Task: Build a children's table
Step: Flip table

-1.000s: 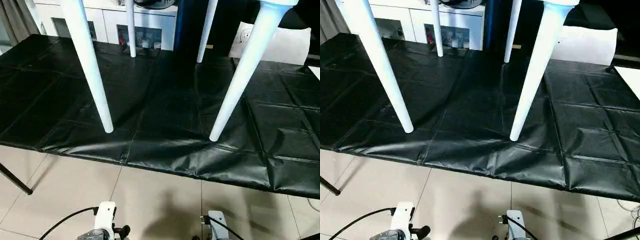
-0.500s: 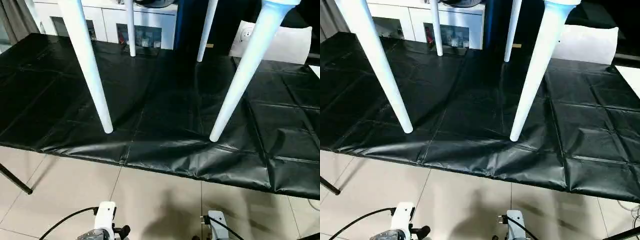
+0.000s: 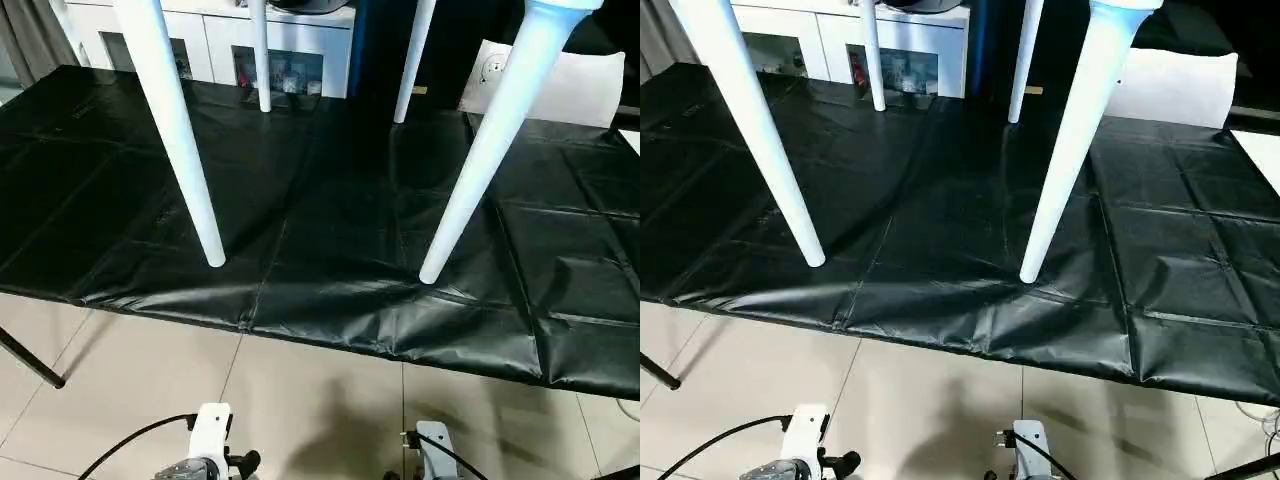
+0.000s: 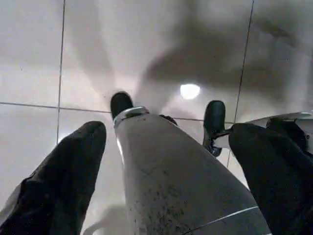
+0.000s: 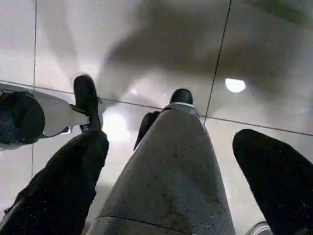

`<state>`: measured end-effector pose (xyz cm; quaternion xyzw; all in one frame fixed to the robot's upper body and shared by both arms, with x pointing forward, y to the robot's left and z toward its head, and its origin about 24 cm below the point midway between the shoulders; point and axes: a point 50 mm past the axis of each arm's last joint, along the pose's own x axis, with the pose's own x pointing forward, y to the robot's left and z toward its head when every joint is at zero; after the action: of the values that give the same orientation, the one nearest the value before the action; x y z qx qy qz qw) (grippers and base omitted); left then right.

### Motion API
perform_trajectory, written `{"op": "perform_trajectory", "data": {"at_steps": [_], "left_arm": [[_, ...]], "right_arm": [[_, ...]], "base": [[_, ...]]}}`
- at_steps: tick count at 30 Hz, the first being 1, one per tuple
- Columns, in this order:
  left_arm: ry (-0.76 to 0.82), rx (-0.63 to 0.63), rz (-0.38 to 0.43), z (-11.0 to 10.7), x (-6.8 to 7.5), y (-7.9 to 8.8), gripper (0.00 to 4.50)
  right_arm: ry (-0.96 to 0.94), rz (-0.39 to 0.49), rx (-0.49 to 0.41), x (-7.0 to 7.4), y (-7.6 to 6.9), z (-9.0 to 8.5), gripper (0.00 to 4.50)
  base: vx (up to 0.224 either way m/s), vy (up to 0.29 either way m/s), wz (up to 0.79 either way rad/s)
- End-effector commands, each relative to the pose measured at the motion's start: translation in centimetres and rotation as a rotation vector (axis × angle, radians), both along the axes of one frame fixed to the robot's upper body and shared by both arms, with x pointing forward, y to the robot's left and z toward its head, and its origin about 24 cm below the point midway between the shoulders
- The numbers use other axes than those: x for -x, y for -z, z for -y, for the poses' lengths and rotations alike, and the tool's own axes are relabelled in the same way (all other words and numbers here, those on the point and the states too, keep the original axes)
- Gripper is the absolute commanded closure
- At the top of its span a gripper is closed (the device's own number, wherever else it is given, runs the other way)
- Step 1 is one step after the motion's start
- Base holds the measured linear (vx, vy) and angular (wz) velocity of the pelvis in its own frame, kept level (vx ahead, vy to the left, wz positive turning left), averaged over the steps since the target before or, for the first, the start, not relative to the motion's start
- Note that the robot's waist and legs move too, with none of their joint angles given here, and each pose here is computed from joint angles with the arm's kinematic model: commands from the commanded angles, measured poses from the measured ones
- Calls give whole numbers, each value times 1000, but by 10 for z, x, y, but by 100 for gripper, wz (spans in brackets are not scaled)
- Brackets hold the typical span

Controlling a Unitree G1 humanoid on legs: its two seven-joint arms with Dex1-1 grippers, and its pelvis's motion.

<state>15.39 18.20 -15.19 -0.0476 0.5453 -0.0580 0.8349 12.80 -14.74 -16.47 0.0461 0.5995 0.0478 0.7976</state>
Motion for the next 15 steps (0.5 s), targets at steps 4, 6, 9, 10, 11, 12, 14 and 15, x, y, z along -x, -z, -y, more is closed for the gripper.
{"op": "perform_trajectory", "data": {"at_steps": [4, 6, 9, 10, 11, 12, 14, 15], "left_arm": [[-3, 2, -22, 1, 4, 2, 8], [-3, 2, -22, 1, 4, 2, 8], [-3, 2, -22, 1, 4, 2, 8], [-3, 2, -22, 1, 4, 2, 8], [-3, 2, -22, 1, 4, 2, 8], [-3, 2, -22, 1, 4, 2, 8], [-3, 2, -22, 1, 4, 2, 8], [-3, 2, -22, 1, 4, 2, 8]], "right_arm": [[2, -91, 7, 22, 6, 2, 0], [2, -91, 7, 22, 6, 2, 0], [2, -91, 7, 22, 6, 2, 0], [2, -91, 7, 22, 6, 2, 0], [2, -91, 7, 22, 6, 2, 0], [2, -91, 7, 22, 6, 2, 0], [2, -91, 7, 22, 6, 2, 0], [2, -91, 7, 22, 6, 2, 0]], "base": [[0, 0, 0], [0, 0, 0], [0, 0, 0], [0, 0, 0], [0, 0, 0], [0, 0, 0], [0, 0, 0], [0, 0, 0]]}}
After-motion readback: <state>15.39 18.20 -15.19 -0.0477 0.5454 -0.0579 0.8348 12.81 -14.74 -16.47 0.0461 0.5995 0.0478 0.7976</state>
